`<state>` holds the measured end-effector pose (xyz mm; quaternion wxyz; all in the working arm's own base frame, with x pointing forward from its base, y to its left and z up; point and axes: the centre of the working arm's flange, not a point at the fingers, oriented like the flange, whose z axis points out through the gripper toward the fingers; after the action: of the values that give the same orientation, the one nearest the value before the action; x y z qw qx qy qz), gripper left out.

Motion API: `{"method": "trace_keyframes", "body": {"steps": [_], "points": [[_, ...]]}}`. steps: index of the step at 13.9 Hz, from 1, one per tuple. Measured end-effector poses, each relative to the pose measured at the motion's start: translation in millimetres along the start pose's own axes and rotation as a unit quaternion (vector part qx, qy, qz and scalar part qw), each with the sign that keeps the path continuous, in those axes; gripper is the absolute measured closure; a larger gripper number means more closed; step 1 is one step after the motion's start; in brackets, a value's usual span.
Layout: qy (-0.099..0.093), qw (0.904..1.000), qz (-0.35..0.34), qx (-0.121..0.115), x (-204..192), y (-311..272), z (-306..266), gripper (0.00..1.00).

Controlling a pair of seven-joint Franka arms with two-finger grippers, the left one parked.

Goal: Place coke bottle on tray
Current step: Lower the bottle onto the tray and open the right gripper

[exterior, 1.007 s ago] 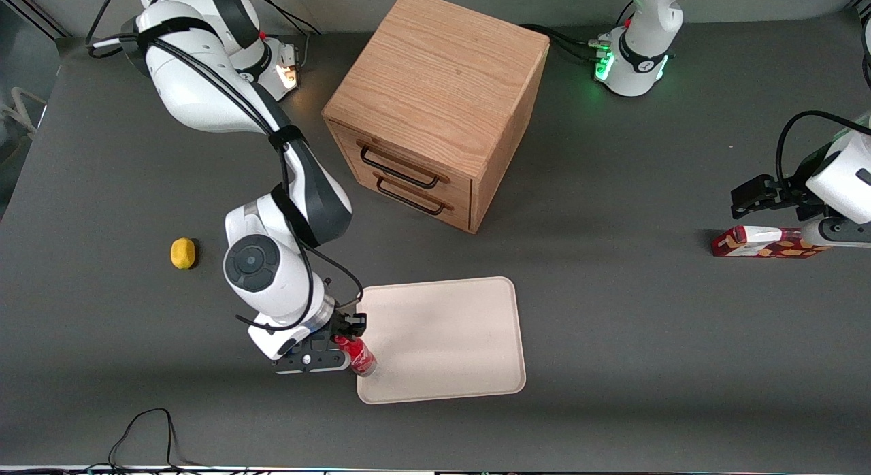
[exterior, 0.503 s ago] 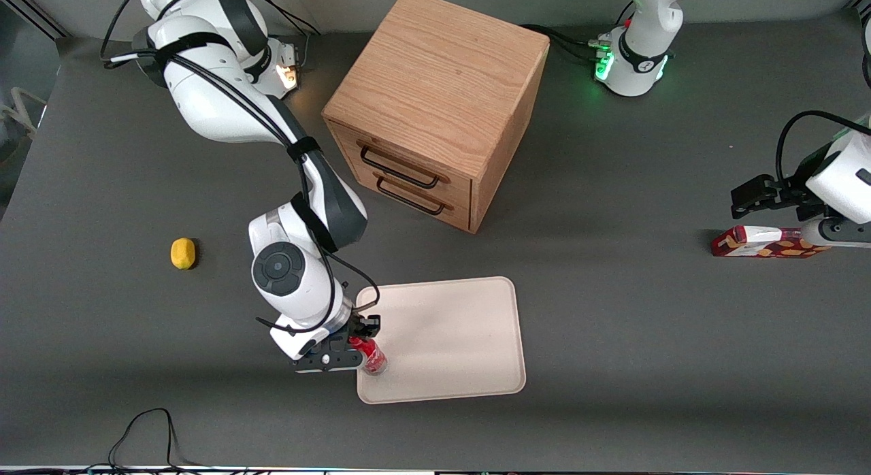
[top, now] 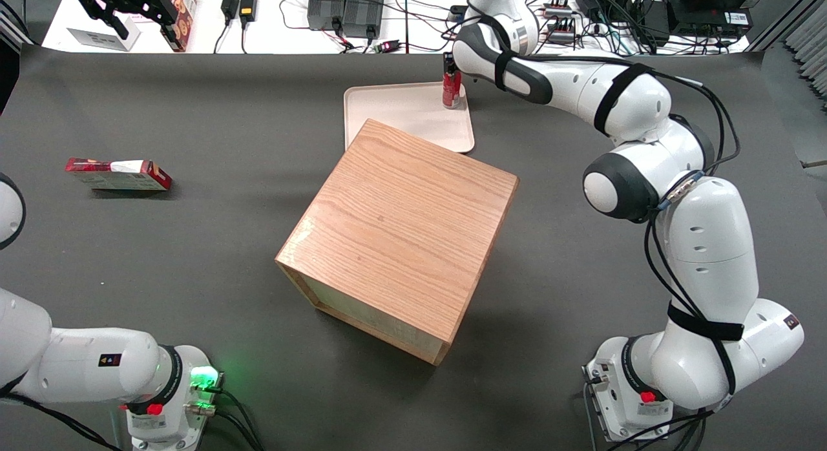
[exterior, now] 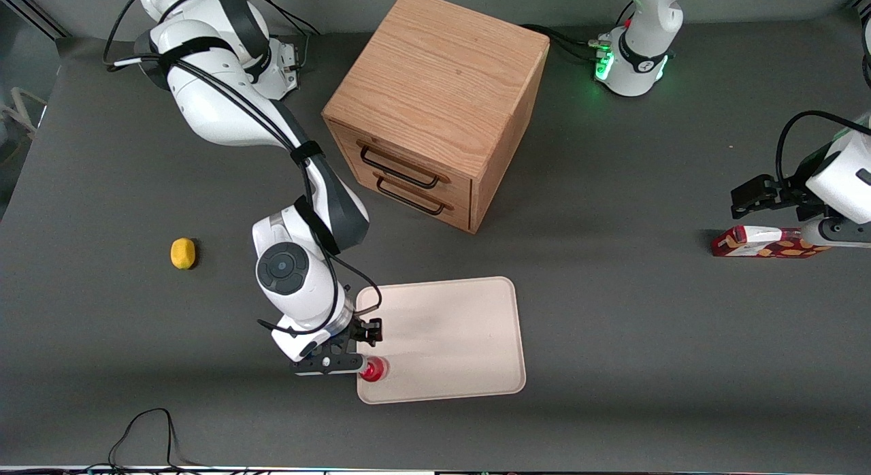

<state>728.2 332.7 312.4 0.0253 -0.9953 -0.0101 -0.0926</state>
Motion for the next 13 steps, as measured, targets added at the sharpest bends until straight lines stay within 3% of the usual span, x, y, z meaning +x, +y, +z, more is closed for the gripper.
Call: {"method": "trace_keyframes", "body": {"steps": [2,13], "points": [[0.0,1.0,0.001,0.0,0.0,0.0,0.3,0.01],[0.008,0.9999,0.014,-0.006,11.5,16.6,-15.2,0.0]]}}
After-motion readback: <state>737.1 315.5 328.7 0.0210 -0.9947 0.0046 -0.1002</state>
